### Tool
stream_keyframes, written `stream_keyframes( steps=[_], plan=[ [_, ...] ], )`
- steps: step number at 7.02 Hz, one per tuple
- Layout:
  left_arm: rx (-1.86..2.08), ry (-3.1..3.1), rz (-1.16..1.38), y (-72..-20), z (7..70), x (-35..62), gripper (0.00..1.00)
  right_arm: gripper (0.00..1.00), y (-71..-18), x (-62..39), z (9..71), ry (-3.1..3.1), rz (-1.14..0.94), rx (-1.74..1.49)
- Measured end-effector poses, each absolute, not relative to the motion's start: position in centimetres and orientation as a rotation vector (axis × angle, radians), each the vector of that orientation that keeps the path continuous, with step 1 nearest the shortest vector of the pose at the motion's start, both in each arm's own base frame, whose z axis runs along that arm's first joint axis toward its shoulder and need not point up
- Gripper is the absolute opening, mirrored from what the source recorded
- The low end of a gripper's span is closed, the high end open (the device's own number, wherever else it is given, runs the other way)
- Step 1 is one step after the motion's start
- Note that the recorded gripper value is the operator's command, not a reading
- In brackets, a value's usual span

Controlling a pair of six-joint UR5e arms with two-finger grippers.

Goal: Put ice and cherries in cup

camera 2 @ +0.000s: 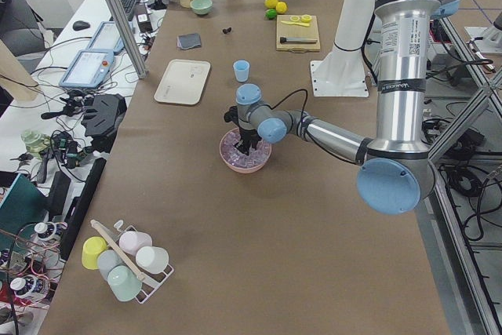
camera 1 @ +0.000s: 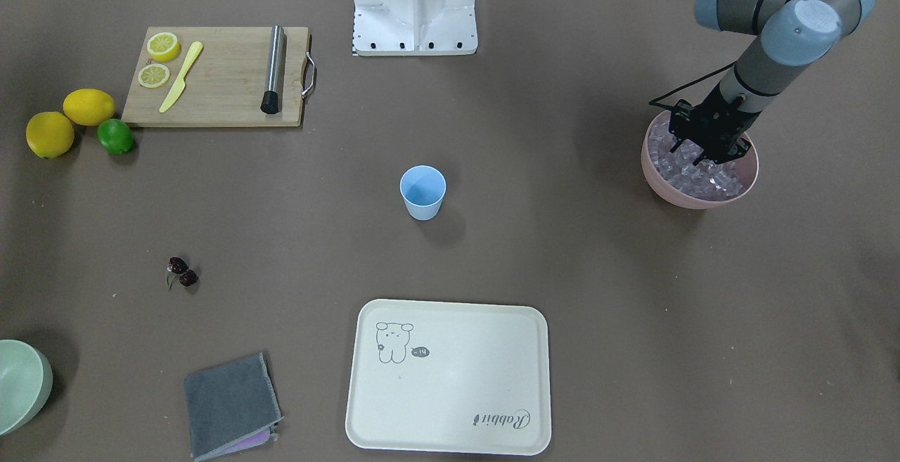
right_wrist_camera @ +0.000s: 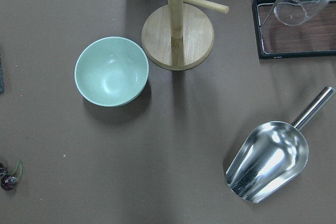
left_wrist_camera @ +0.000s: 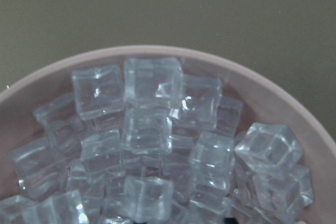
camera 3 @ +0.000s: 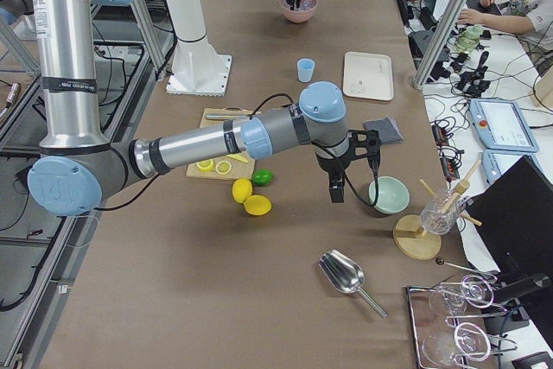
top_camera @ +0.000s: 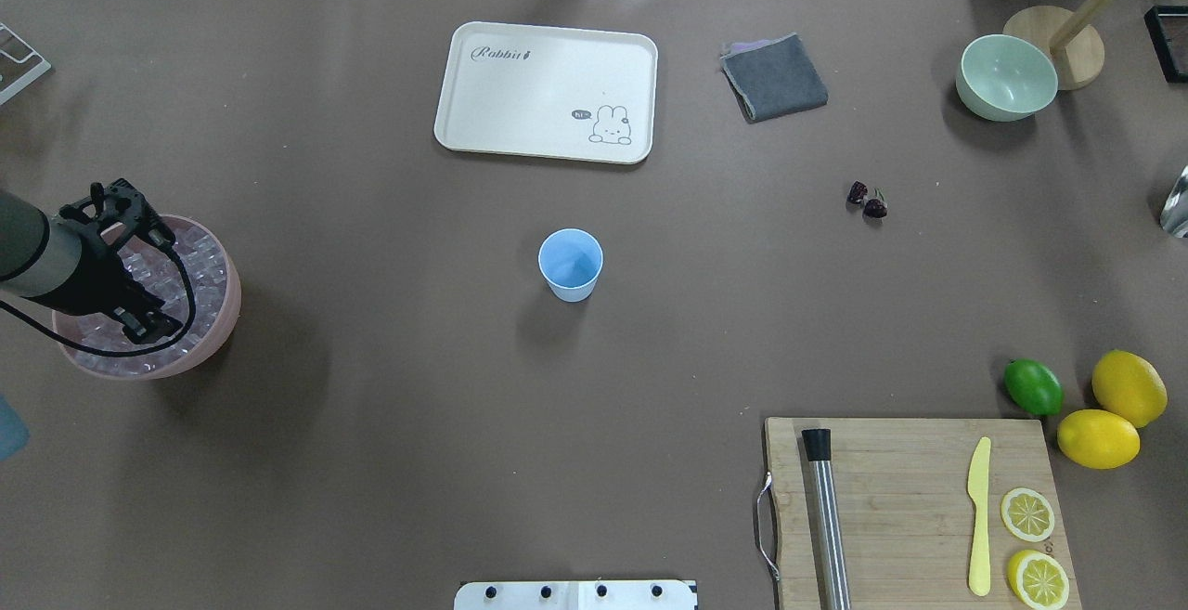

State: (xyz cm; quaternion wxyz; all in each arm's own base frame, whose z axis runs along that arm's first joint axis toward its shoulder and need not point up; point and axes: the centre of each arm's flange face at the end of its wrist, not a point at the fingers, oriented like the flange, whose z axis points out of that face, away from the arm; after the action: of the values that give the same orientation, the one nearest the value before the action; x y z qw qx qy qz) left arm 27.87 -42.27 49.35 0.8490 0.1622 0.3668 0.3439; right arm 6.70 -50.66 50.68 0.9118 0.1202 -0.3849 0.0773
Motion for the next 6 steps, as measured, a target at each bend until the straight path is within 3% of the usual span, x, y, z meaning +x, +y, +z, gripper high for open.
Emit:
stream_keyframes(
  steps=[4,6],
  plan=[
    [0.430,0.893,0.597,-47.2,44.9,19.1,0.00,1.00,-50.4,6.3,51.7,-0.792,0.159,0.223],
    [0.542,0.924,0.566,-51.9,38.0,19.0,0.00,1.00,-50.4,4.2,52.3,-0.790,0.129,0.194]
  ],
)
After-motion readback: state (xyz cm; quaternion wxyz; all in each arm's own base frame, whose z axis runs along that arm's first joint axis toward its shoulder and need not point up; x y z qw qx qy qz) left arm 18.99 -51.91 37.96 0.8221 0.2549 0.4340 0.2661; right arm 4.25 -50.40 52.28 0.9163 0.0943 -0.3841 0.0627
